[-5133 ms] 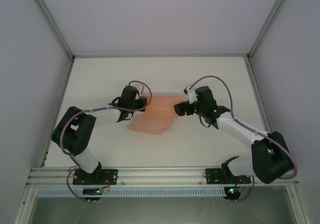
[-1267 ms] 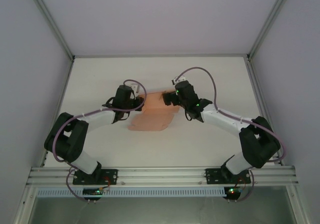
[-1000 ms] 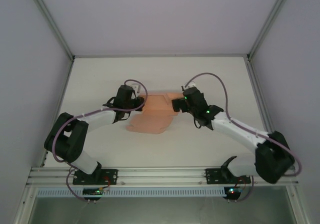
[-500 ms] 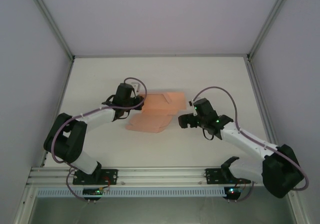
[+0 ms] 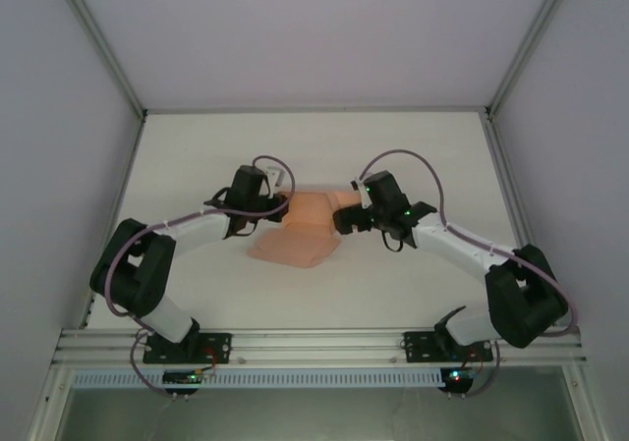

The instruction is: Assemble paper box

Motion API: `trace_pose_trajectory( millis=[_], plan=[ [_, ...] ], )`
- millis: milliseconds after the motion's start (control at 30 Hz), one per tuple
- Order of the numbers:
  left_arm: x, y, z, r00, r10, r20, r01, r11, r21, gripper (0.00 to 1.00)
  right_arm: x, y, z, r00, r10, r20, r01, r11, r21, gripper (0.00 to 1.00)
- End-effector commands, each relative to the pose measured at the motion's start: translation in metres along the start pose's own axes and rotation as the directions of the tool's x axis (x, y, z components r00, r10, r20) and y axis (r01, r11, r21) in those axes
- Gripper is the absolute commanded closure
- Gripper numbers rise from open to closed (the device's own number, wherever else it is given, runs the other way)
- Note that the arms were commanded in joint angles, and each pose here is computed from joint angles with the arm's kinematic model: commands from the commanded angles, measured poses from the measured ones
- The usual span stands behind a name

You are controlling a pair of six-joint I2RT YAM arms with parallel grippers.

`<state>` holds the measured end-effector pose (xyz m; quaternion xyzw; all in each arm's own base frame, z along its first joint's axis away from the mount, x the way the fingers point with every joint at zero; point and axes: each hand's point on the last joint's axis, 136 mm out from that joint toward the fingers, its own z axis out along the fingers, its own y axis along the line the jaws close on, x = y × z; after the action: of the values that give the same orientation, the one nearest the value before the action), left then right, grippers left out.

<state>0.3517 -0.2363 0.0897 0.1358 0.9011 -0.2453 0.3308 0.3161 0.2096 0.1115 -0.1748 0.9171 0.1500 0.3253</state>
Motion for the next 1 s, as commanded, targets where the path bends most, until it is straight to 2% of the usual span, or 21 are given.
trace_pose_trajectory(
  millis=[0, 167, 333, 400, 567, 767, 967],
  plan=[
    [-0.012, -0.017, 0.003, 0.999, 0.038, 0.004, -0.039, 0.998, 0.058, 0.99, -0.02, 0.006, 0.007, 0.998, -0.039, 0.04, 0.04, 0.999, -0.019, 0.01],
    [-0.016, -0.021, 0.005, 1.0, 0.025, 0.011, -0.026, 0.998, 0.065, 0.99, -0.024, 0.014, 0.022, 0.998, -0.056, 0.032, 0.057, 0.998, -0.027, 0.01],
    [-0.017, -0.015, 0.005, 1.0, -0.002, 0.016, 0.001, 1.0, 0.024, 0.99, -0.024, 0.006, 0.031, 0.996, -0.085, 0.021, 0.083, 0.993, 0.089, 0.01],
    [-0.016, -0.009, 0.005, 1.0, -0.003, 0.013, 0.003, 1.0, -0.01, 0.99, -0.022, 0.007, 0.027, 0.998, -0.064, 0.011, 0.062, 0.994, 0.084, 0.01],
    [-0.012, 0.002, 0.003, 1.0, -0.009, 0.013, 0.01, 0.998, -0.055, 0.99, -0.026, -0.001, -0.005, 0.997, -0.029, 0.069, 0.023, 0.995, 0.093, 0.01],
    [-0.015, 0.01, -0.003, 0.999, -0.025, 0.034, 0.028, 0.997, -0.07, 0.99, -0.015, -0.021, -0.059, 0.988, 0.029, 0.154, -0.037, 0.998, 0.049, 0.01],
    [-0.018, 0.009, -0.008, 0.998, -0.014, 0.057, 0.017, 0.998, -0.053, 0.99, 0.001, -0.061, -0.091, 0.958, 0.186, 0.217, -0.193, 0.981, 0.009, 0.01]
  ],
)
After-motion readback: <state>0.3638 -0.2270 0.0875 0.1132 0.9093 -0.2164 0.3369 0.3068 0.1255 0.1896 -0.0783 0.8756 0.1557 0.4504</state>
